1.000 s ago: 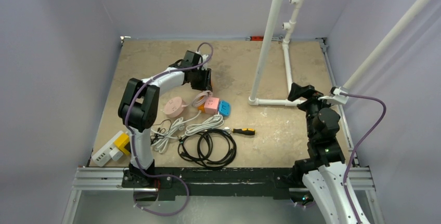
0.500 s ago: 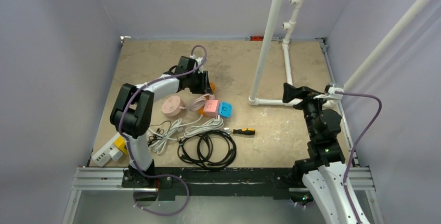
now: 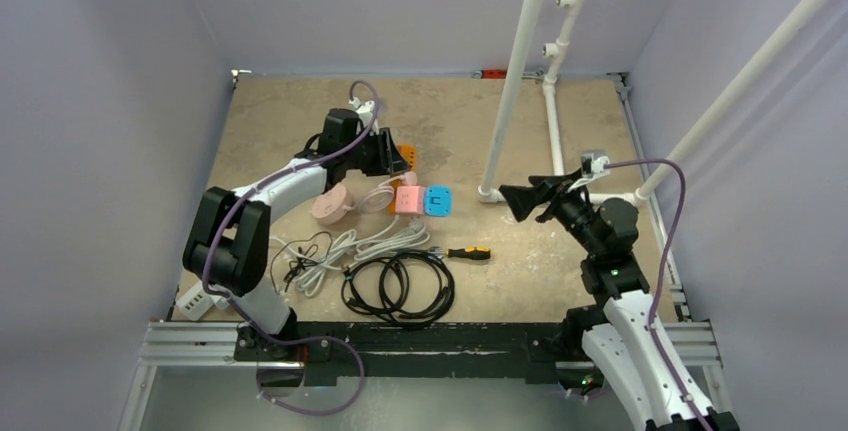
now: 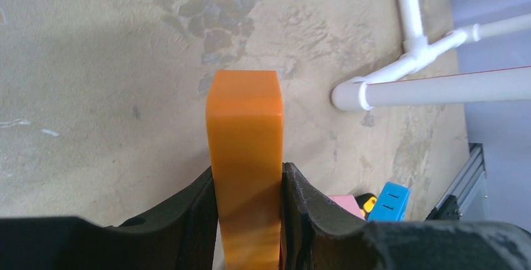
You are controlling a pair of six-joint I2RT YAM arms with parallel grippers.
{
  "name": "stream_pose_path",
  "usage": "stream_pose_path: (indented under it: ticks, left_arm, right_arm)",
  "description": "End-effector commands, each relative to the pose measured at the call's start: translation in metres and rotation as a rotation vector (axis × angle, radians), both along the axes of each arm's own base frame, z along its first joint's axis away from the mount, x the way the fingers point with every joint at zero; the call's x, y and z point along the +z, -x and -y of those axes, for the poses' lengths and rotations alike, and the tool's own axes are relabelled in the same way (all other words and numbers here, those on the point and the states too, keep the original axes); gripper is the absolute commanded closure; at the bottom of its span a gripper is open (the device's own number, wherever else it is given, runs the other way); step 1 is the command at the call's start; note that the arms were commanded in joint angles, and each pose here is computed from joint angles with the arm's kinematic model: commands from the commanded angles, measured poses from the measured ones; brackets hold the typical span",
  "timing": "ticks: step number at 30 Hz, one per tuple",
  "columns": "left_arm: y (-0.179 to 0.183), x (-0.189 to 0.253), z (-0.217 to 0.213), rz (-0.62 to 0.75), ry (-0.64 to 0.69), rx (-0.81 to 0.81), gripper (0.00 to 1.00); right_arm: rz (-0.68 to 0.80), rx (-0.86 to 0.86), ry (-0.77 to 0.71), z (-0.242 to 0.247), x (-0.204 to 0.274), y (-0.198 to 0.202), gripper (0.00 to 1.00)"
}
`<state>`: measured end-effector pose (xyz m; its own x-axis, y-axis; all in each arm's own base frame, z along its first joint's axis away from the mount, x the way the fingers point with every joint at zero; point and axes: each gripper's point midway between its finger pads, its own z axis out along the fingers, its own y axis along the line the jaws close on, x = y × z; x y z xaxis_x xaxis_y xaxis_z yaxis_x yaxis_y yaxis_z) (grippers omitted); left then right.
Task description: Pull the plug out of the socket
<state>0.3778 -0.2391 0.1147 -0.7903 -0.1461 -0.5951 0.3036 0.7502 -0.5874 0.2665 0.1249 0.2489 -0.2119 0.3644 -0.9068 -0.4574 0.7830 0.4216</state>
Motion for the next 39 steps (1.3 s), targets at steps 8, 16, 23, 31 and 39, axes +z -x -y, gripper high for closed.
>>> stream_pose_path:
  ticks: [8,16,23,31,39]
  left_arm:
    - [0.001,0.078,0.026,0.162,0.24,-0.083,1.0]
    - [0.008,0.087,0.027,0.187,0.258,-0.096,1.0]
    - [0.019,0.091,0.025,0.206,0.263,-0.102,1.0]
    - [0.027,0.084,0.032,0.193,0.256,-0.116,1.0]
    - [0.033,0.076,0.04,0.172,0.253,-0.138,1.0]
  right_arm:
    - [-0.069,0.304,-0.204,-0.05,-0.027,0.039,0.19]
    - [-0.129,0.416,-0.272,-0.091,-0.033,0.051,0.29]
    - [-0.166,0.452,-0.322,-0.11,-0.045,0.051,0.3]
    - [-0.177,0.446,-0.326,-0.118,-0.046,0.044,0.34]
    - [-0.205,0.405,-0.303,-0.12,-0.06,0.034,0.36]
